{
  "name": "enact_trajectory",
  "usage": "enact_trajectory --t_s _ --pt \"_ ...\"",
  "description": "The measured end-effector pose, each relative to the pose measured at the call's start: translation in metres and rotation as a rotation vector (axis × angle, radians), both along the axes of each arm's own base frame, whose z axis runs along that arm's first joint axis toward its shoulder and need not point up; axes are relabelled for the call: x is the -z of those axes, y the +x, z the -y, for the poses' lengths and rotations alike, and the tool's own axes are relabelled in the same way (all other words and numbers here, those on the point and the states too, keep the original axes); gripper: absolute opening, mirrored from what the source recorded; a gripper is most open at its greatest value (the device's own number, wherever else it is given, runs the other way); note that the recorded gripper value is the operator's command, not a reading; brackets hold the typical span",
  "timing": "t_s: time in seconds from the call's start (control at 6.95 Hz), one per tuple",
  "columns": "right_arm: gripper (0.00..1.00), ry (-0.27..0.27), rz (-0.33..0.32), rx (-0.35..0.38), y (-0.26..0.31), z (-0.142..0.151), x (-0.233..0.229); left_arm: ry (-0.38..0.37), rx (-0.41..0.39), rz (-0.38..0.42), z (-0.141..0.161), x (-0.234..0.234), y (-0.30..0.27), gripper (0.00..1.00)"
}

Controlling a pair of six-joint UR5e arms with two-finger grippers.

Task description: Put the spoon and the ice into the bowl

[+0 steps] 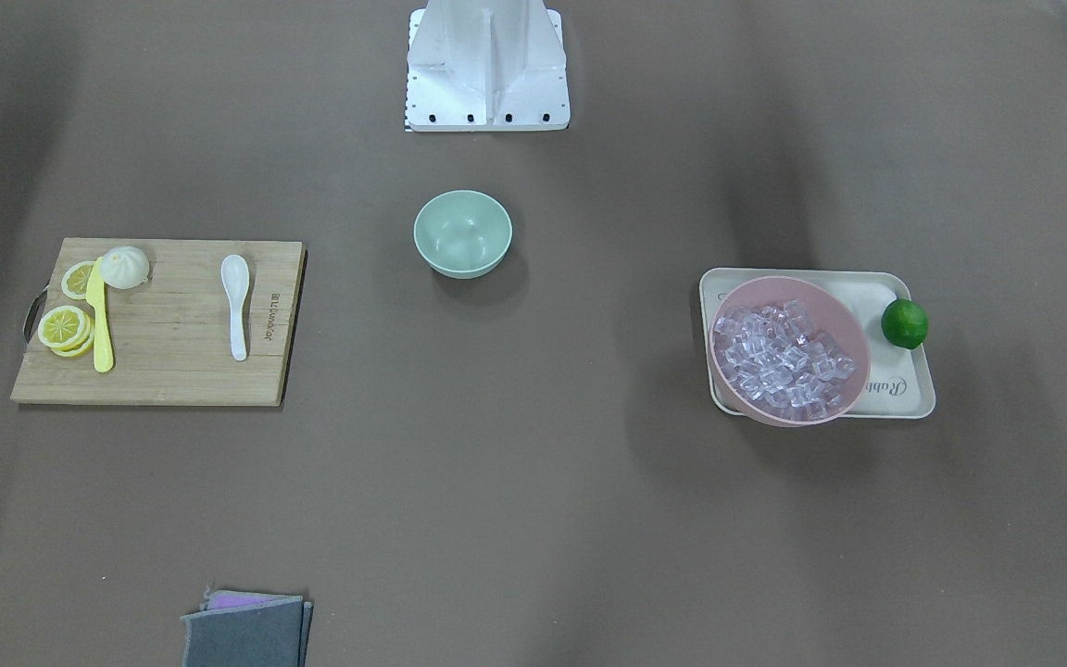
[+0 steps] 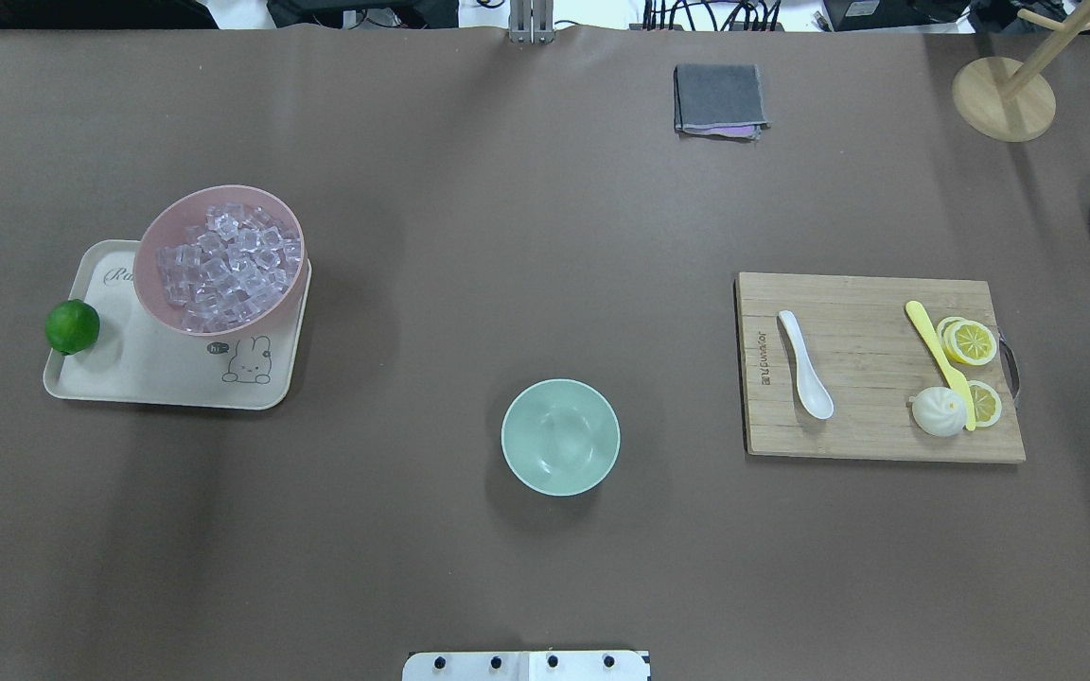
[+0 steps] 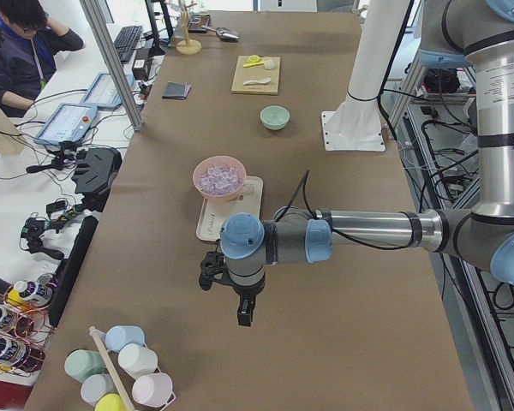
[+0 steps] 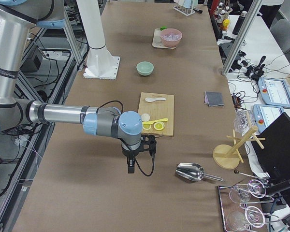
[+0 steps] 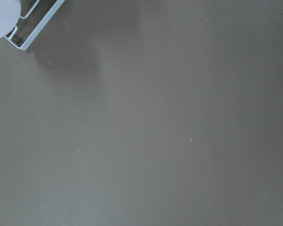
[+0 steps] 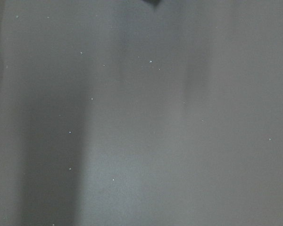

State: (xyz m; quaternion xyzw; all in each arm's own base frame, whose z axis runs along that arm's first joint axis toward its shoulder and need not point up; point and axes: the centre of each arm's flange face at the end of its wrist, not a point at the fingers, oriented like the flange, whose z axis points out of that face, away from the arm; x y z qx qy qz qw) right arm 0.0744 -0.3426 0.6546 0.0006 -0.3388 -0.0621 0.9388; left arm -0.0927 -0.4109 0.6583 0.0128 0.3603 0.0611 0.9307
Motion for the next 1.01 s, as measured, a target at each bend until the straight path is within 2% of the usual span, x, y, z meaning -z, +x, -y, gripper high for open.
enact_trajectory --t_s 0.29,0.72,0.86,1.01 --pt "1.00 0.005 0.000 0.000 0.000 0.001 0.002 0.013 -0.001 -0.002 0.001 0.006 0.000 0.99" --pt "1.00 0.026 0.005 0.000 0.000 0.005 0.009 0.075 0.001 0.001 0.005 0.036 -0.001 0.99" --pt "1.00 0.065 0.025 -0.002 -0.002 0.008 0.017 0.089 0.002 0.002 0.009 0.043 -0.001 0.99" --pt "1.00 0.151 0.044 -0.002 -0.003 0.013 0.026 0.106 0.005 0.004 0.013 0.050 -0.002 0.99"
